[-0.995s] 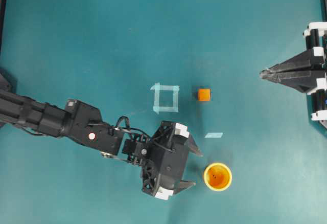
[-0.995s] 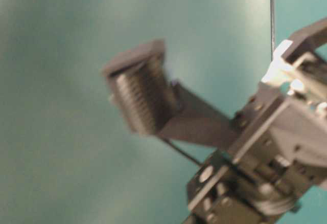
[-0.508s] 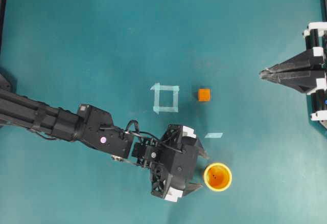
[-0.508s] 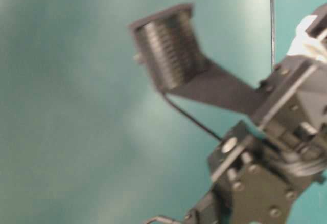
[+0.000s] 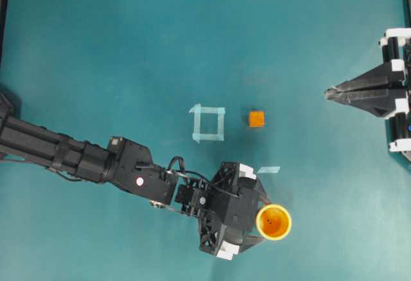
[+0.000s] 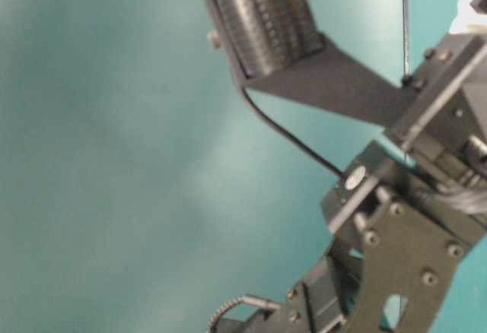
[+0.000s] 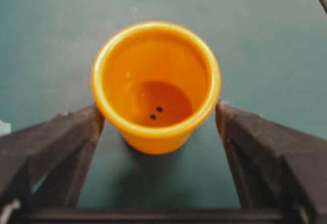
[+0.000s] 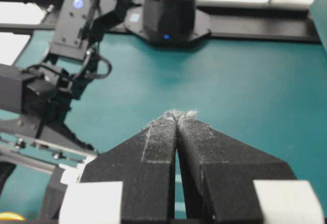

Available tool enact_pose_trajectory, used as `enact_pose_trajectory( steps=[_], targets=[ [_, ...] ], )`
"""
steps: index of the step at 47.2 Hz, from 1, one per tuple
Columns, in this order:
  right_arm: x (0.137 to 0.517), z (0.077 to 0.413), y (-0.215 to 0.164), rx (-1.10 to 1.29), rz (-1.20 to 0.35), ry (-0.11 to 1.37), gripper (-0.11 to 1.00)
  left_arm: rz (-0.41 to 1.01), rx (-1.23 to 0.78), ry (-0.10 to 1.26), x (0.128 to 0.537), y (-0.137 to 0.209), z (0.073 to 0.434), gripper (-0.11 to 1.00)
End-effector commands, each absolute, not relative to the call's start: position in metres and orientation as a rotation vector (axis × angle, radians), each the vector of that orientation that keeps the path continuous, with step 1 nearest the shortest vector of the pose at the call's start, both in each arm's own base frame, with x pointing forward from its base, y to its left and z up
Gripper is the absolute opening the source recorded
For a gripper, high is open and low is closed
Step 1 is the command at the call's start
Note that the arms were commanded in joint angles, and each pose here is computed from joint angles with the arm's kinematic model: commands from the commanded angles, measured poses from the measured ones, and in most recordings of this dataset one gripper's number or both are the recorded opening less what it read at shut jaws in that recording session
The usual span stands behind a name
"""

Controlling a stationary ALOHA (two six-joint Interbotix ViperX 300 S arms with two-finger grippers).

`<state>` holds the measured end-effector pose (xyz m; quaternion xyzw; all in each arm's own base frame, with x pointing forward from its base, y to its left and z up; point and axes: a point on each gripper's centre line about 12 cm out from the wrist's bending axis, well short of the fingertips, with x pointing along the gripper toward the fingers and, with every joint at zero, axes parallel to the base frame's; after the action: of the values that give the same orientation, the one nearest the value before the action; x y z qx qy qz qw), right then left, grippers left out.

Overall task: Lift the orange cup with left arm.
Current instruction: 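Lower the left gripper around the orange cup's body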

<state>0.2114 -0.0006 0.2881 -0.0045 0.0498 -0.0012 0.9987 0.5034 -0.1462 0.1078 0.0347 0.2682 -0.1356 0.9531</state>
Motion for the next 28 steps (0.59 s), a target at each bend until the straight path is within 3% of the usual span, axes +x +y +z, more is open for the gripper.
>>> enact_pose_trajectory(
  steps=[1,28],
  targets=[
    [0.215,0.302,-0.001,-0.011,-0.004,0.063,0.00,-0.281,0.061,0.492,0.511,-0.151,0.127,0.85],
    [0.215,0.301,-0.001,-0.011,-0.004,0.071,0.00,-0.290,0.060,0.467,0.523,-0.160,0.126,0.85]
  ],
)
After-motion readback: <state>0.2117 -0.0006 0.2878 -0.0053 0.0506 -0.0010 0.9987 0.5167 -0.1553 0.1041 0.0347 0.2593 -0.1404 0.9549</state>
